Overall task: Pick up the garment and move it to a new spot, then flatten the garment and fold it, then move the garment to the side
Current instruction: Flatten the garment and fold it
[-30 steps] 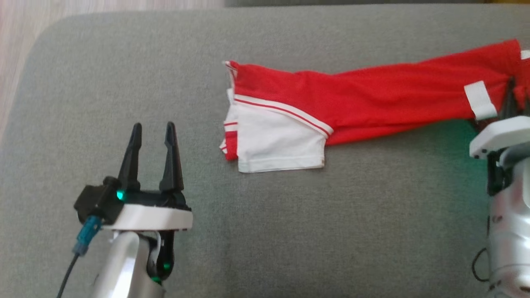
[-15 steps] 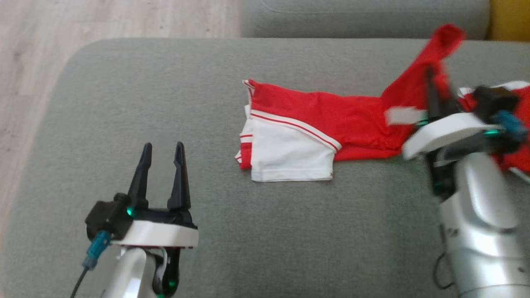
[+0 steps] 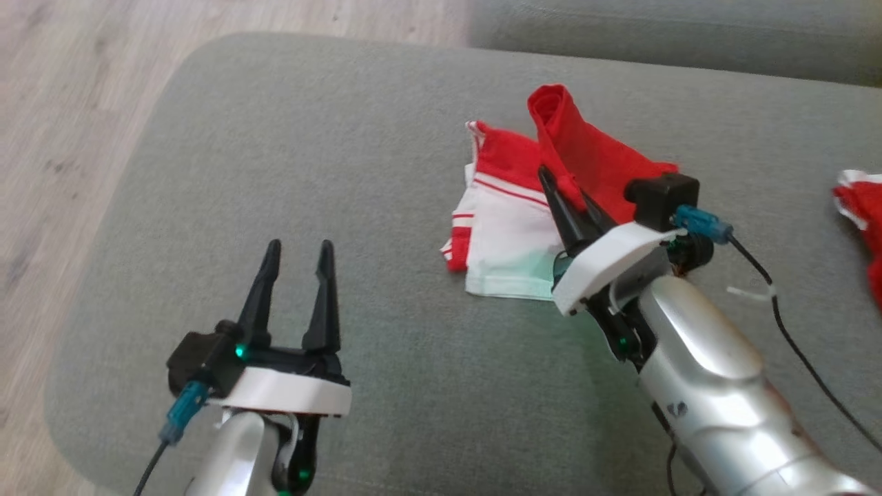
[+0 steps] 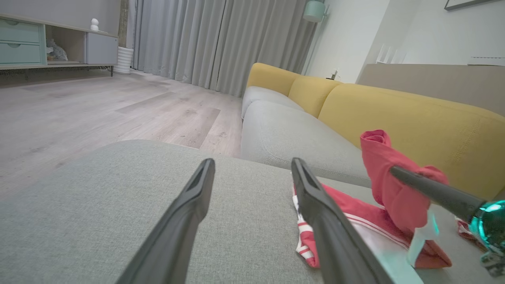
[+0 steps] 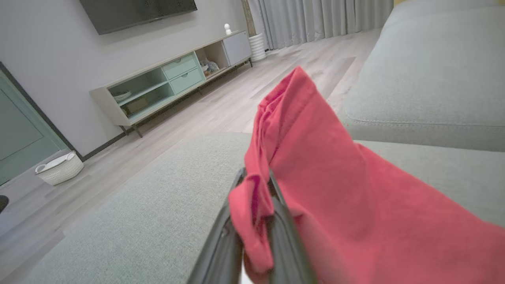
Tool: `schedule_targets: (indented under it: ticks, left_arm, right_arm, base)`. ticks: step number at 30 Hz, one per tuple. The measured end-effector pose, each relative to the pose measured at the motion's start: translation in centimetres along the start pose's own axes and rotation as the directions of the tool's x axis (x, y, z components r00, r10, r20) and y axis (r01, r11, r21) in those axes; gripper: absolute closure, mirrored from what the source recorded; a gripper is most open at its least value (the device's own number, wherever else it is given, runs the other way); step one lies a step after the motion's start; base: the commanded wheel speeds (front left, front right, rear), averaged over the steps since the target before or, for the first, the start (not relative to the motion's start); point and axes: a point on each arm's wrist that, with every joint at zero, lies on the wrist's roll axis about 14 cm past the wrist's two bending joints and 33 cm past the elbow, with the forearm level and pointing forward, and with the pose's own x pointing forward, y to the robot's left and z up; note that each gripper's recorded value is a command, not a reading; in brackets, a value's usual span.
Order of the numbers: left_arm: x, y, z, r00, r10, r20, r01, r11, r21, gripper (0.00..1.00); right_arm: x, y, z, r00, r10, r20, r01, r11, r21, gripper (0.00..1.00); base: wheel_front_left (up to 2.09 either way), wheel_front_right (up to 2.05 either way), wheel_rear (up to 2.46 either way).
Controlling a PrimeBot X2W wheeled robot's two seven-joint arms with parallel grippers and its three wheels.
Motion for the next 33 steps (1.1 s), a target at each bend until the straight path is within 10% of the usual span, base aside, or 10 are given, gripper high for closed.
schedule_targets:
  ticks: [19,20,21,33]
  left_arm:
    - [-0.7,2.7,-0.6,0.995,0.098,-0.029,-0.098,0.995,-0.011,0.0]
    - [-0.7,2.8,-0.7,0.994,0.101,-0.03,-0.102,0.995,-0.01,0.0]
    - [-0.8,2.9,-0.7,0.994,0.103,-0.031,-0.104,0.995,-0.01,0.0]
    - [0.5,1.5,-0.6,0.998,0.052,-0.023,-0.052,0.999,0.001,0.0]
  right_arm:
    - [3.7,1.2,-5.9,0.986,0.067,-0.154,-0.068,0.998,0.0,1.0]
    - [3.7,1.3,-6.1,0.984,0.072,-0.163,-0.073,0.997,-0.003,0.71]
    - [3.7,1.4,-6.4,0.981,0.076,-0.176,-0.078,0.997,-0.005,0.0]
    - [2.5,0.9,-2.8,0.997,0.062,-0.052,-0.062,0.998,0.005,0.0]
  base:
    - [0.0,0.0,0.0]
    - [0.0,0.0,0.0]
    - [0.0,0.0,0.0]
    - [0.0,0.0,0.0]
